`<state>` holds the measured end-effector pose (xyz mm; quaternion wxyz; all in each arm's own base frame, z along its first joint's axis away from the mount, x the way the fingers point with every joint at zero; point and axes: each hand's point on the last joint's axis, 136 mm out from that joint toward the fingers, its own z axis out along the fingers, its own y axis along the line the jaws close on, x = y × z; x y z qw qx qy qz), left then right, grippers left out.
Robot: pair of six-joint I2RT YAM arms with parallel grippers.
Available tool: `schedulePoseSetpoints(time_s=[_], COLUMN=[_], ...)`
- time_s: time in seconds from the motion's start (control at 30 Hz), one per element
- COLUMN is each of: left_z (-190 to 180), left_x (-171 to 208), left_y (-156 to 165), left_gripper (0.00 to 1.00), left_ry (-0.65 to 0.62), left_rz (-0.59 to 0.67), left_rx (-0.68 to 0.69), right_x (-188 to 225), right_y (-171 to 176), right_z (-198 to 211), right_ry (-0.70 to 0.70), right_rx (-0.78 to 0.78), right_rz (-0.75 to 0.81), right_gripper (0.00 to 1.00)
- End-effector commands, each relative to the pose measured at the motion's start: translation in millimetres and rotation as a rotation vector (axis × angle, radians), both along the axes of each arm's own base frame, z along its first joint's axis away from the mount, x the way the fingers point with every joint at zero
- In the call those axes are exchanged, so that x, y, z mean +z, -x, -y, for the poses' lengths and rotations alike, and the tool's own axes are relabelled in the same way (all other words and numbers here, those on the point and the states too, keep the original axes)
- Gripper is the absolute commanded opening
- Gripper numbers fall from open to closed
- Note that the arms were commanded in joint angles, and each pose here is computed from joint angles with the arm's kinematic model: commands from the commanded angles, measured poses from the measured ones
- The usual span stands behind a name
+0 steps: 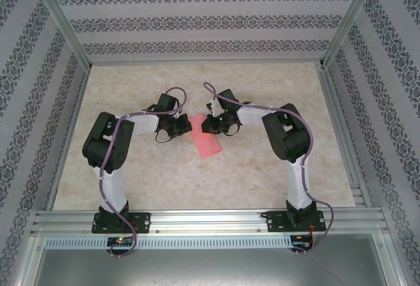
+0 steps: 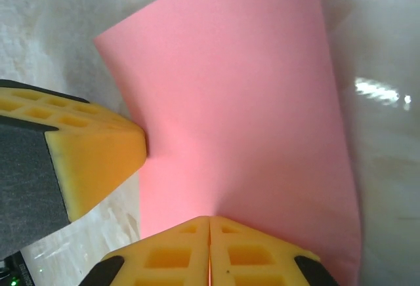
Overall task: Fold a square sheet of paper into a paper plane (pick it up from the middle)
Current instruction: Fold the square sheet of paper in half at the center of the table.
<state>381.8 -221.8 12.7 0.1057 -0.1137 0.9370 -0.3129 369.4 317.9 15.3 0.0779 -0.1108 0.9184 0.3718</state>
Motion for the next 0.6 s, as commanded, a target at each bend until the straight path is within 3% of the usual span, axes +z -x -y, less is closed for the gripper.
schedulePoseSetpoints(time_s=[0.0,0.17,0.3,0.47,0.57], left_z=[-57,-59,-56,-54,-53], left_x=[-88,-87,-87,-87,-88], left_y=[68,67,65,66,67], left_gripper=[0.00,0.00,0.00,0.00,0.00], left_ry=[-0.306,-0.320,-0.304,-0.293,-0.288], left_rz=[-0.278,-0.269,-0.262,-0.262,-0.260], left_rx=[0.057,0.054,0.049,0.037,0.030], right_x=[-6,-13,3,51,59], right_y=[7,27,27,6,-2], right_z=[26,64,80,57,32], right_ry=[0.037,0.070,0.071,0.013,-0.007], right_rx=[-0.046,-0.103,-0.136,-0.135,-0.097], right_rz=[-0.023,-0.047,-0.017,0.090,0.106], right_gripper=[0.08,0.09,0.10,0.10,0.10])
